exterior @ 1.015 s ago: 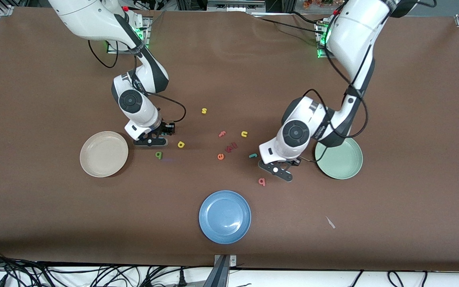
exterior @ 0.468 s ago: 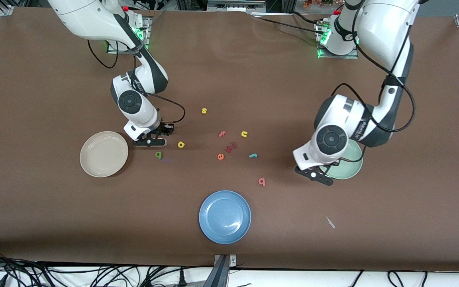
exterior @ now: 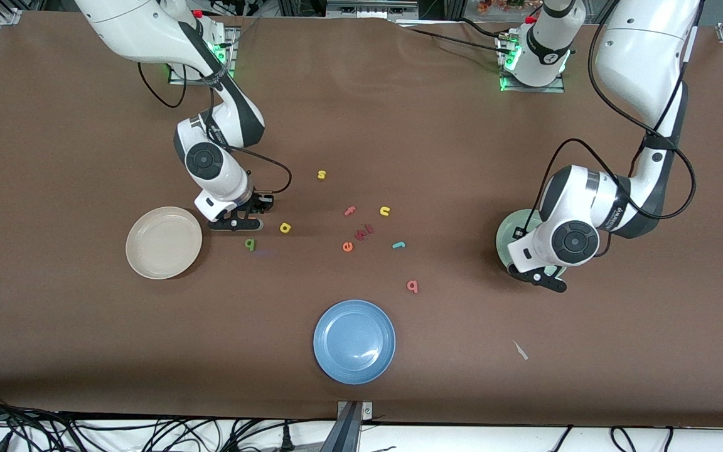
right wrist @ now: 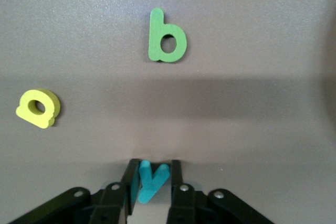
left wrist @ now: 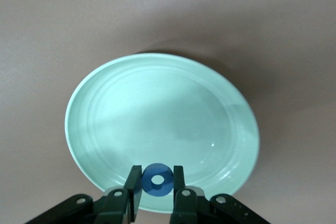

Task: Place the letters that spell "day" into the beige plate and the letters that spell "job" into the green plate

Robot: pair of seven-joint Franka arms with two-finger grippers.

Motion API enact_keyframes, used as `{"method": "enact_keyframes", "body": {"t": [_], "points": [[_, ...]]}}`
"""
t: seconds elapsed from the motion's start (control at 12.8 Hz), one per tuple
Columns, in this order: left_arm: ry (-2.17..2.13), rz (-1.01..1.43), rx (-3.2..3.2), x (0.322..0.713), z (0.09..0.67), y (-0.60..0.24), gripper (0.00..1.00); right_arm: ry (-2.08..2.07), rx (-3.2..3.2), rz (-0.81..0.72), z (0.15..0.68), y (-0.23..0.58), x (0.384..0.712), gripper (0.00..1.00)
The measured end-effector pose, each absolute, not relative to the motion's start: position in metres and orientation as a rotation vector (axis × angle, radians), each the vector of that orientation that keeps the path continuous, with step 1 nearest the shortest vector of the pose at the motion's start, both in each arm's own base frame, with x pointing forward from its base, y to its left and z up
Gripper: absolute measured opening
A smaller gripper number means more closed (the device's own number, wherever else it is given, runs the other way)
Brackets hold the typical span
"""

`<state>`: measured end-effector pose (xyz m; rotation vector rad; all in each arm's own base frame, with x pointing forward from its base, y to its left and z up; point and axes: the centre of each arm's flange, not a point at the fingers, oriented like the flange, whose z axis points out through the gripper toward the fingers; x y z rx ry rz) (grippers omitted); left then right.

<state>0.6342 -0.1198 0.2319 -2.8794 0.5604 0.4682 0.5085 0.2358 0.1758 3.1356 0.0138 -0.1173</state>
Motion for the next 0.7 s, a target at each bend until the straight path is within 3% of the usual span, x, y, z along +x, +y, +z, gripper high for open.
{"method": "enact_keyframes", "body": {"t": [0.7], "points": [[0.568,0.471,-2.888,0.613,0.182,-0.101,0.25,0.012,3.123,-0.148,0.181,0.237,0.515,0.26]]}}
